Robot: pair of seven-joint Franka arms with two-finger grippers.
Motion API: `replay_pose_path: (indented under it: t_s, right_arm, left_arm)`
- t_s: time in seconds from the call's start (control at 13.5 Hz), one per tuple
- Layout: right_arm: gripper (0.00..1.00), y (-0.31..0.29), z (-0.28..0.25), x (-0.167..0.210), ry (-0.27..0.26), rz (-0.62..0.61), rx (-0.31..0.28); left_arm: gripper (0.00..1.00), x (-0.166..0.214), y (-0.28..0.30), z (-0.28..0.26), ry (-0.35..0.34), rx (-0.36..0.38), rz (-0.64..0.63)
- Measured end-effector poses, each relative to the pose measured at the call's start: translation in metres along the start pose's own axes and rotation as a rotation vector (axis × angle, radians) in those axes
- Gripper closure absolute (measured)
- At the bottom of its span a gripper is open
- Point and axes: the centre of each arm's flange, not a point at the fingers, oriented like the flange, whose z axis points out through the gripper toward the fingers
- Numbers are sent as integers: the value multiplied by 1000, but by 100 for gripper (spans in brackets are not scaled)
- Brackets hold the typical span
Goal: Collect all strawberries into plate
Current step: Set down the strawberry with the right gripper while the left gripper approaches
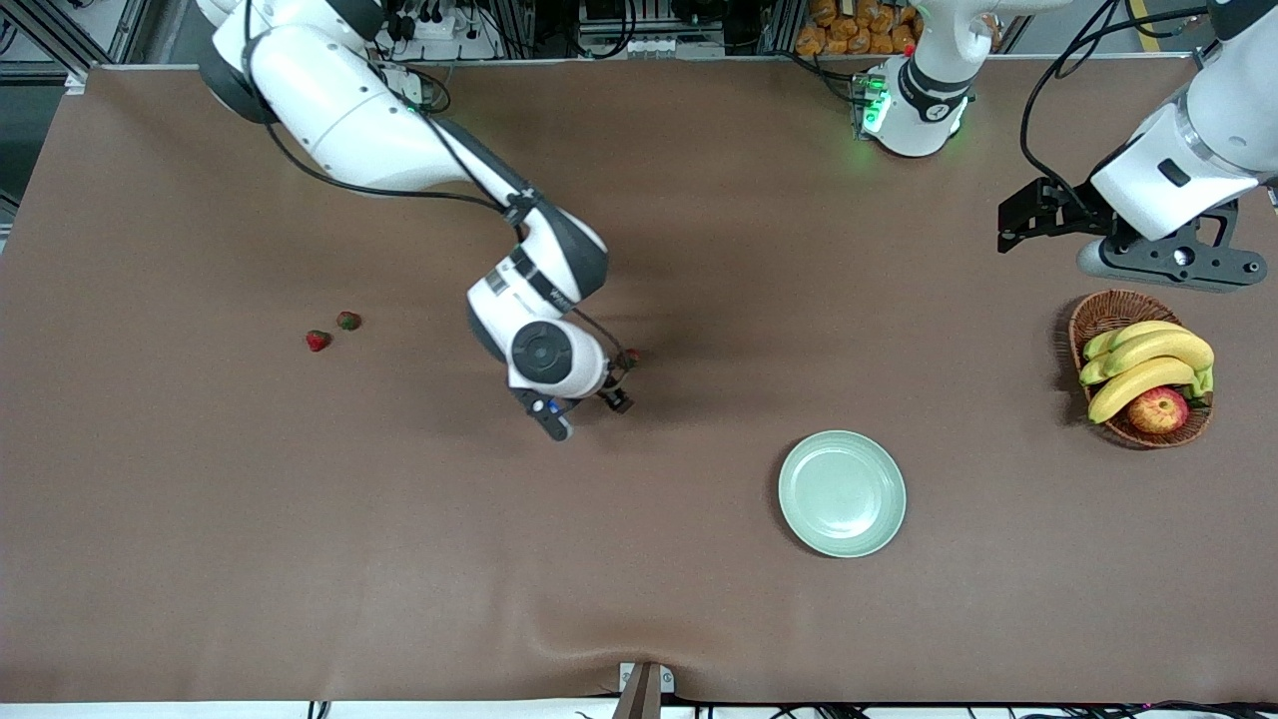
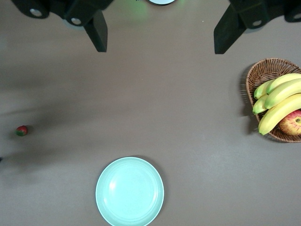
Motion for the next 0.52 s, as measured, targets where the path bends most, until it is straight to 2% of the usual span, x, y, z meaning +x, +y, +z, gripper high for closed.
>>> replay_pose_path:
  t_s: [0.22, 0.52]
  right_arm:
    - [0, 17, -33, 77, -2, -28, 34]
    - [0, 52, -74, 166, 16, -107, 68]
  left_arm:
    - [0, 20, -10, 21, 6, -7, -15]
    - [0, 45, -24, 68, -64, -17, -35]
